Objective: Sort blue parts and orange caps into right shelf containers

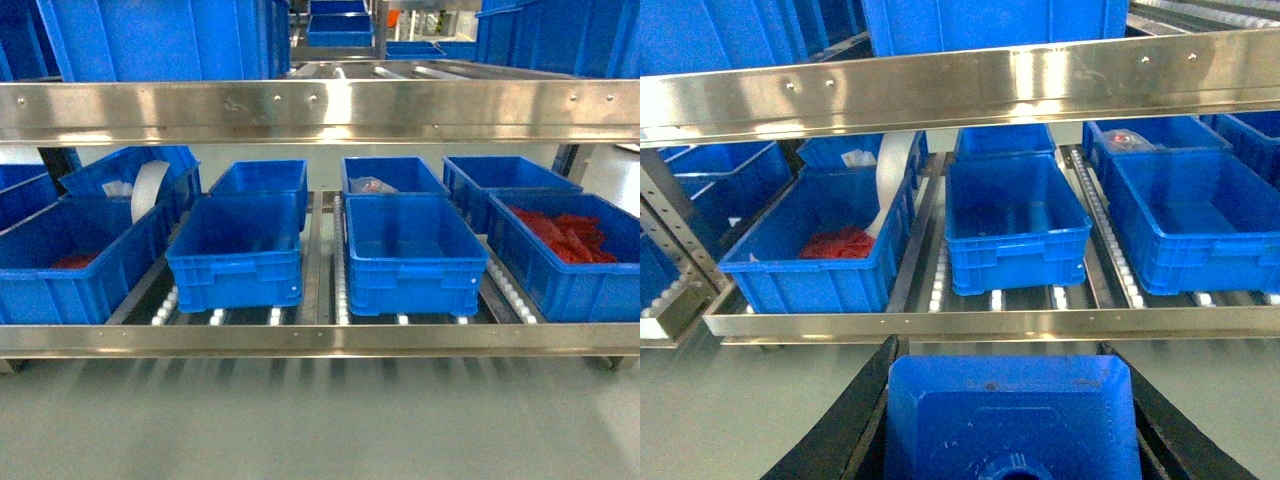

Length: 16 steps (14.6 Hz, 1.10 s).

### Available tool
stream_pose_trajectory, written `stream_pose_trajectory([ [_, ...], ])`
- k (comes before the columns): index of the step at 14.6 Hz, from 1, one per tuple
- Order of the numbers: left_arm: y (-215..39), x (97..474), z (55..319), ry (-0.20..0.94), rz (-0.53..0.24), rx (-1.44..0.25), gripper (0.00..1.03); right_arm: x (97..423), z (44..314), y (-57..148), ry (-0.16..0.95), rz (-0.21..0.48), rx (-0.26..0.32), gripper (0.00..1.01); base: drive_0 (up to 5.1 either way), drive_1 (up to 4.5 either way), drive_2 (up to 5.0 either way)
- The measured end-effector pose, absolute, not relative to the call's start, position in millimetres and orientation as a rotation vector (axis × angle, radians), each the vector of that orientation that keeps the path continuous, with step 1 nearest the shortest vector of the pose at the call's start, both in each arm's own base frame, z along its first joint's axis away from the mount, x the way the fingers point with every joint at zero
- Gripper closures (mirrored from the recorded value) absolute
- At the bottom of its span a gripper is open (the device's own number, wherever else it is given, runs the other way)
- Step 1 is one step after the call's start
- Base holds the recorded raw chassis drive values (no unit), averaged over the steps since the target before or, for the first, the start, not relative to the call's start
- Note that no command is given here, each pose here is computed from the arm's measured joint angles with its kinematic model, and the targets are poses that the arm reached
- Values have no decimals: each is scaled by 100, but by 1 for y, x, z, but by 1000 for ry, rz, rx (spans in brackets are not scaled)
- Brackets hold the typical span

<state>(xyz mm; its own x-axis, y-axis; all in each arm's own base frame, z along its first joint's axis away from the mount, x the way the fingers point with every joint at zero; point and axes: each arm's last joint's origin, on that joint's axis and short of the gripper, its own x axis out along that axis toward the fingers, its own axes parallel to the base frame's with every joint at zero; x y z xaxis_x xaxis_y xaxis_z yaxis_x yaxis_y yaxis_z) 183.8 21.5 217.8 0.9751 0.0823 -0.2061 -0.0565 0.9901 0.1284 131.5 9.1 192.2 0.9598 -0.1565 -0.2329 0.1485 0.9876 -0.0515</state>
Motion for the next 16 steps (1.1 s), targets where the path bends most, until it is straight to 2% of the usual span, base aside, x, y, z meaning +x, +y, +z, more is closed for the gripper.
stream_pose_trajectory([
  [12,22,184,217,215,70,122,59,132,192,9,239,-154,-34,58,13,422,-395],
  [16,22,184,218,211,71,122,59,132,193,9,237,-153,-34,58,0,0,0],
])
